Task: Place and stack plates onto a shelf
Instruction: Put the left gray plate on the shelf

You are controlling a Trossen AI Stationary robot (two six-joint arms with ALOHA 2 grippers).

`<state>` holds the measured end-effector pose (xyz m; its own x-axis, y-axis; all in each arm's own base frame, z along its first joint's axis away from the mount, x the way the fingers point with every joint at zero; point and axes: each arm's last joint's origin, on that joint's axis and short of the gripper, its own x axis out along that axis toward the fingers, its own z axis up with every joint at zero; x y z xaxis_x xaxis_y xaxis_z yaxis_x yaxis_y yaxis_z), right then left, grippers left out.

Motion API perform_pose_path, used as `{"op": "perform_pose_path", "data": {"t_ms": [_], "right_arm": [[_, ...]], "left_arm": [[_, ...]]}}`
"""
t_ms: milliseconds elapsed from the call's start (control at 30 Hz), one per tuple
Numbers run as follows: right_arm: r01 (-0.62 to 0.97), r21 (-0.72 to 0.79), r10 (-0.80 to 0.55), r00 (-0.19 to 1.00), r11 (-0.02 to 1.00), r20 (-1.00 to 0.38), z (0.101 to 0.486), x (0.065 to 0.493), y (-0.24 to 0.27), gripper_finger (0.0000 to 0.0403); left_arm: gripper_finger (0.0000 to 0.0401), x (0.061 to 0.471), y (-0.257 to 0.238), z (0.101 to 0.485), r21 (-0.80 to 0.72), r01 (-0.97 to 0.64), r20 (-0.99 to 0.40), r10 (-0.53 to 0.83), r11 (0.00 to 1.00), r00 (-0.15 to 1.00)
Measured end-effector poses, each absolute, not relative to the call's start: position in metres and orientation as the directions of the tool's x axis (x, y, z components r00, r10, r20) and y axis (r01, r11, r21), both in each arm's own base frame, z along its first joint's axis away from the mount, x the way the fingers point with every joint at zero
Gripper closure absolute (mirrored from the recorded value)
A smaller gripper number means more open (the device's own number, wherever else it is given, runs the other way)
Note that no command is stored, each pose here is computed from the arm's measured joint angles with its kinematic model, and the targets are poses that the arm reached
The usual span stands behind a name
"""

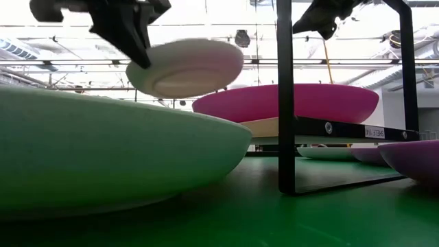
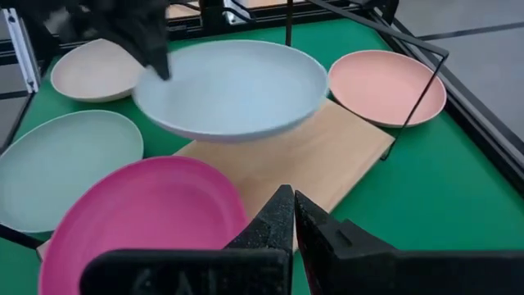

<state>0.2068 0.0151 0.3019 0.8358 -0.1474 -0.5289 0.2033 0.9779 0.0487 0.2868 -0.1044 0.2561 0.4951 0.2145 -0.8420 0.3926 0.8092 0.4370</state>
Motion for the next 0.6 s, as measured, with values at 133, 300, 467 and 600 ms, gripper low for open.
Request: {"op": "perform_pose_path", "data": {"t_ms": [133,300,467,600], "right_arm": [[0.209,0.060,-0.146,0.836,0.976,-0.529,0.302,0.207,0.016,0.0403],[0.209,0.056,-0.148,0.836,0.976,-0.529,0.302,0.207,0.015,0.0403],[0.190,0.026,-0.148,0.836,0.981,-0.529,0.302,0.207,0.015,0.0403],[0.187,0.019,-0.149,0.836,0.982,-0.529,0.302,0.207,0.015,0.0403]], "left_arm": [[0.0391,0.291,-0.091,0.246,0.447,0.369,-0.835,0.233,0.815,0.499],[0.0383,0.294,-0.076,0.231,0.457,0.350,-0.829,0.250,0.818,0.500],[0.0380,0.295,-0.069,0.219,0.445,0.370,-0.834,0.226,0.815,0.504],[0.0379,0.293,-0.064,0.209,0.459,0.392,-0.834,0.234,0.797,0.500]]}}
